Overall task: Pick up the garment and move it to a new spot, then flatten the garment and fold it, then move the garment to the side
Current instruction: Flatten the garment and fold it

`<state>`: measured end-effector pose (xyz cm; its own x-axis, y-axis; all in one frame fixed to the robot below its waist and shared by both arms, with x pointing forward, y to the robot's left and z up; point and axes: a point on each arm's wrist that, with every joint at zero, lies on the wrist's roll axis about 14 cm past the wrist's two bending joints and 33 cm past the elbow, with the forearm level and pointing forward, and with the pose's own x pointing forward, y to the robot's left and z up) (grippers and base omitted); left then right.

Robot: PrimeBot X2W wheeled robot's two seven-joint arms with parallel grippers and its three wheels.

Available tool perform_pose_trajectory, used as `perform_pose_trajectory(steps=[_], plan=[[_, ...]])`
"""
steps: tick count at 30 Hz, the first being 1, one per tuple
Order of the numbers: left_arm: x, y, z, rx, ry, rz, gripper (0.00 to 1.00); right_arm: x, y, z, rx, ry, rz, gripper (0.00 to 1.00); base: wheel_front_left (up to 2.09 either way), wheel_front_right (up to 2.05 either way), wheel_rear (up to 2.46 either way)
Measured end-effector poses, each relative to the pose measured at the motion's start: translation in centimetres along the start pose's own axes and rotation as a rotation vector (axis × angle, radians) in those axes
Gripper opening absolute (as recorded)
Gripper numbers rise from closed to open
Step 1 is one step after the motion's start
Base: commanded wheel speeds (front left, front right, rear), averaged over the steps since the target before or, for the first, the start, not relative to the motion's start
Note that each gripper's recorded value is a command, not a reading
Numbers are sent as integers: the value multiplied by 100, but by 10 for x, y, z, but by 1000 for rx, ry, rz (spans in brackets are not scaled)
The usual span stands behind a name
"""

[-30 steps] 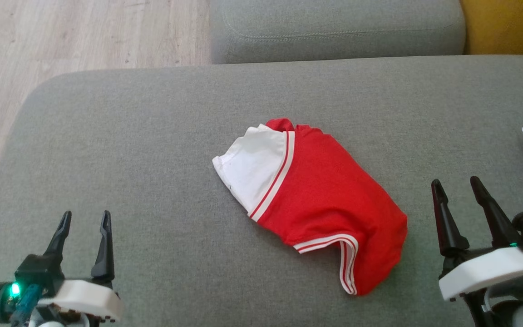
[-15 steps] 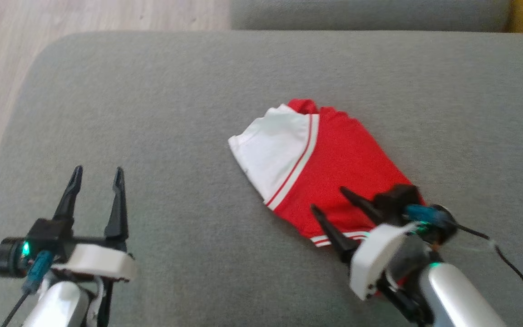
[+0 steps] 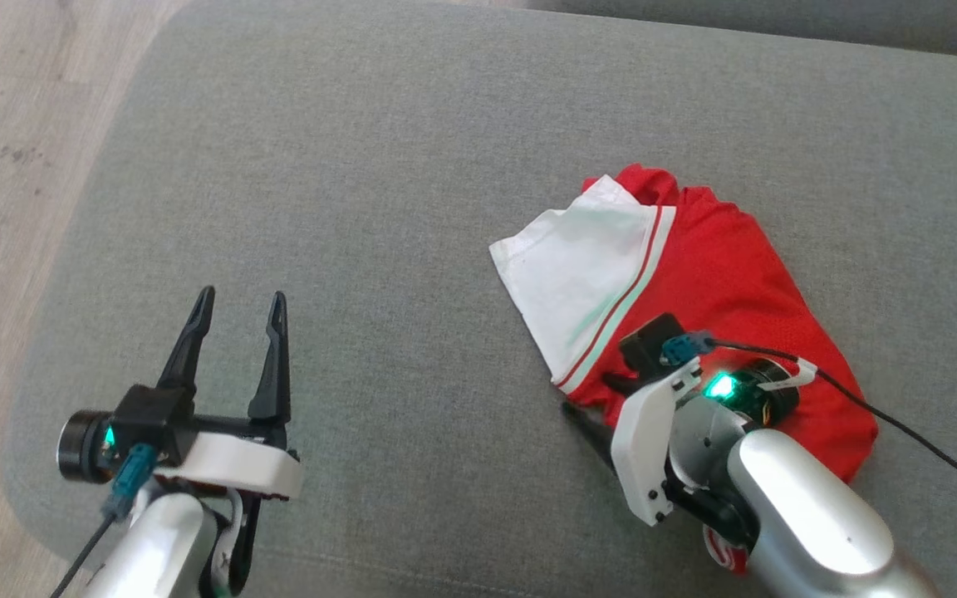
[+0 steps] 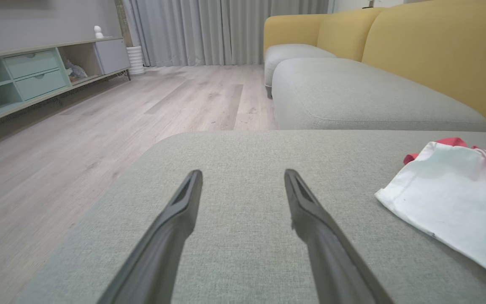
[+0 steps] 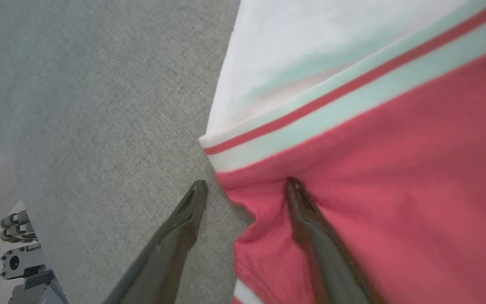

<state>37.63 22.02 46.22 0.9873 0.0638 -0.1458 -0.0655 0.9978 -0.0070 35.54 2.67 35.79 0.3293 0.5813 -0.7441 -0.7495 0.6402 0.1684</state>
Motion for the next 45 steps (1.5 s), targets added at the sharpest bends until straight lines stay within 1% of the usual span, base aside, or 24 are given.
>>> perform_pose_trajectory(steps=[6, 8, 10, 12, 14, 17, 19, 20, 22, 25, 26, 27, 29, 31, 34, 38, 40, 41, 43, 45], plan=[[1, -2, -1, -6, -1, -6, 100, -8, 7, 11, 26, -79, 24, 0, 0, 0, 0], [4, -6, 0, -7, -5, -17, 100, -16, 11, 27, 34, -156, 34, 0, 0, 0, 0], [7, -10, 1, -8, -8, -31, 100, -28, 7, 52, 51, -271, 24, 0, 0, 0, 0], [10, -16, 1, -9, -11, -47, 100, -45, -7, 76, 88, -385, -10, 0, 0, 0, 0], [13, -22, 2, -9, -13, -65, 100, -66, -29, 96, 139, -498, -71, 0, 0, 0, 0], [17, -31, 3, -9, -16, -93, 100, -99, -76, 106, 247, -617, -200, 0, 0, 0, 0], [20, -37, 3, -9, -17, -111, 100, -120, -111, 95, 337, -658, -306, 0, 0, 0, 0], [21, -39, 3, -9, -16, -118, 100, -129, -128, 83, 392, -670, -360, 0, 0, 0, 0], [22, -44, 2, -9, -14, -130, 100, -140, -155, 48, 513, -656, -454, 0, 0, 0, 0], [25, -49, 3, -7, -16, -146, 100, -147, -178, -10, 681, -594, -564, 0, 0, 0, 0], [25, -50, 4, -7, -18, -151, 100, -149, -182, -26, 717, -574, -596, 39, 0, 0, 0], [26, -51, 4, -6, -18, -154, 100, -152, -186, -37, 749, -575, -620, 100, 0, 0, 0], [26, -53, 4, -4, -17, -161, 100, -158, -192, -47, 767, -585, -663, 100, 0, 0, 0], [26, -54, 4, -2, -17, -165, 100, -166, -196, -43, 743, -635, -698, 100, 0, 0, 0], [26, -55, 5, 4, -21, -170, 100, -185, -196, -14, 635, -768, -733, 100, 0, 0, 0], [26, -54, 8, 4, -26, -170, 100, -212, -183, 34, 413, -914, -740, 100, 0, 0, 0], [25, -54, 8, 7, -22, -168, 100, -222, -172, 47, 318, -944, -734, 100, 0, 0, 0], [25, -54, 8, 7, -22, -168, 100, -222, -172, 47, 318, -944, -734, 100, 0, 0, 0], [21, -53, 6, 4, -16, -165, 100, -225, -159, 49, 266, -942, -719, 100, 0, 0, 0], [18, -53, 4, 6, -7, -164, 100, -223, -146, 45, 245, -928, -703, 100, 0, 0, 0]])
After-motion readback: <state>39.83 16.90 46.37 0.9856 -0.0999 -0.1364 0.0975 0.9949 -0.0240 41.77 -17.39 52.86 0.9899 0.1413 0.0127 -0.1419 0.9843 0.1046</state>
